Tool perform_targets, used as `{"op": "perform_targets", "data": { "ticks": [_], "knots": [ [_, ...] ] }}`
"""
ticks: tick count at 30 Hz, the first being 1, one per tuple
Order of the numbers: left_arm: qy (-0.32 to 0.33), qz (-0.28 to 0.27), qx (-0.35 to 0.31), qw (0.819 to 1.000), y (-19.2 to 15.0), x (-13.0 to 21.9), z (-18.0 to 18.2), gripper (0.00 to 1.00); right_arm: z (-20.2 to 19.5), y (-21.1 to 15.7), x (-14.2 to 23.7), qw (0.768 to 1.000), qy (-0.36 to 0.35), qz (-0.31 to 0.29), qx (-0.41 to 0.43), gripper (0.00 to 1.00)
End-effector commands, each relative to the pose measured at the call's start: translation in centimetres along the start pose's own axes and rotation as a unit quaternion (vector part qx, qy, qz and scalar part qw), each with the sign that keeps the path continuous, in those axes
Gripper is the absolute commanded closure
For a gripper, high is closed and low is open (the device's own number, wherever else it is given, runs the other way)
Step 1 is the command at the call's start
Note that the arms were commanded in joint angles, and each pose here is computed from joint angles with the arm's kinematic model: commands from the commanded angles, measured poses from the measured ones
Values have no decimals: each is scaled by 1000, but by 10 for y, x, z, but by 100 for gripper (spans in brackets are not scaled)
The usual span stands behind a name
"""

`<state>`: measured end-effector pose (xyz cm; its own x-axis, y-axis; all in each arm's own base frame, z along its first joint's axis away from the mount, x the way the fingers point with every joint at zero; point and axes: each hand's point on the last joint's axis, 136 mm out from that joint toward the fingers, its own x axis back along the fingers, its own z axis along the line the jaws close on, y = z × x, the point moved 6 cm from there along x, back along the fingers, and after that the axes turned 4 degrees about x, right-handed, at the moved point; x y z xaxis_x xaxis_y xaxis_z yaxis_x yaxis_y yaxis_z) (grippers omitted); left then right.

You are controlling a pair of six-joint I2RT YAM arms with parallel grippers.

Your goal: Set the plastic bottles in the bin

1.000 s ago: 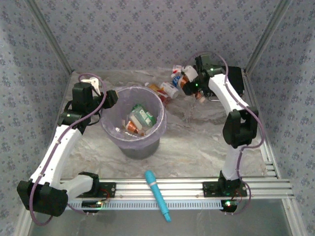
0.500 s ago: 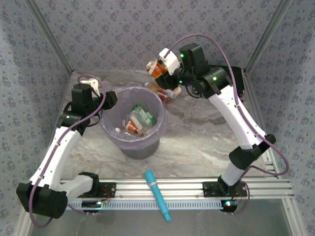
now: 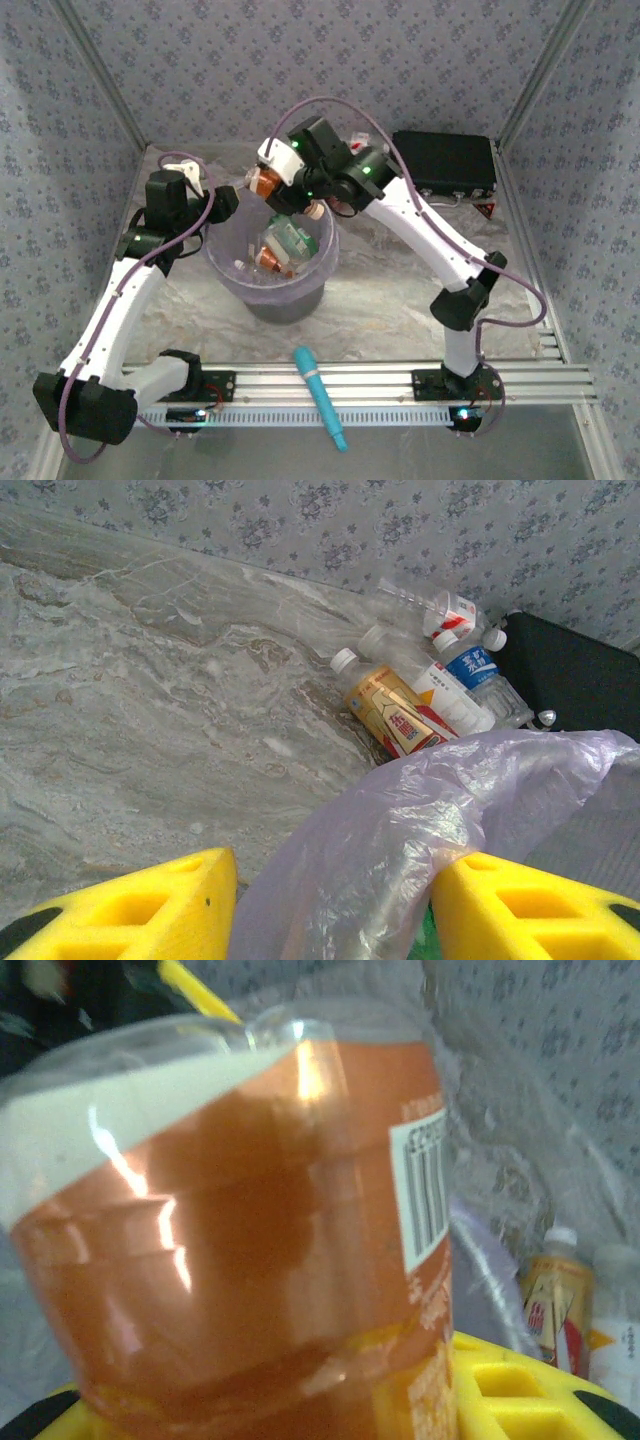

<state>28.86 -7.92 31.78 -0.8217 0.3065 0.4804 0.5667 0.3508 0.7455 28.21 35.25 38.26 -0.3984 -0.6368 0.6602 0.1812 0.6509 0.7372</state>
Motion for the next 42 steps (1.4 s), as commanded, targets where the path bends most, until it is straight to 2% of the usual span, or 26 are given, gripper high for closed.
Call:
{"op": "perform_targets", "data": {
  "ticks": [1, 5, 11, 19, 22, 25, 29, 33, 42],
  "knots": [
    [12, 5, 4, 1000, -4, 4, 3, 46, 5, -8, 1, 1000, -9, 25, -1, 57],
    [11, 6, 5, 1000, -4, 2, 3, 46, 9, -19, -15, 999, 5, 43, -30, 56],
    [5, 10, 6, 1000, -3, -3, 2, 46, 3, -36, -36, 995, -23, 81, -45, 51],
    [7, 11, 6, 1000, -3, -3, 2, 46, 1, -46, -50, 992, -32, 111, -44, 32],
    [8, 11, 5, 1000, -3, -3, 2, 46, 2, -39, -41, 994, -34, 99, -32, 19],
    [7, 10, 5, 1000, -3, -3, 2, 46, 2, -29, -28, 995, -49, 87, -13, 15],
    [8, 11, 6, 1000, -4, -3, 2, 46, 0, -18, -13, 996, -61, 63, -3, 16],
    [8, 10, 6, 1000, -5, -2, 3, 46, -1, -11, -6, 997, -67, 44, -1, 24],
    [8, 10, 7, 1000, -5, -1, 3, 46, 9, -22, -48, 997, -22, 68, -12, 42]
  ]
}}
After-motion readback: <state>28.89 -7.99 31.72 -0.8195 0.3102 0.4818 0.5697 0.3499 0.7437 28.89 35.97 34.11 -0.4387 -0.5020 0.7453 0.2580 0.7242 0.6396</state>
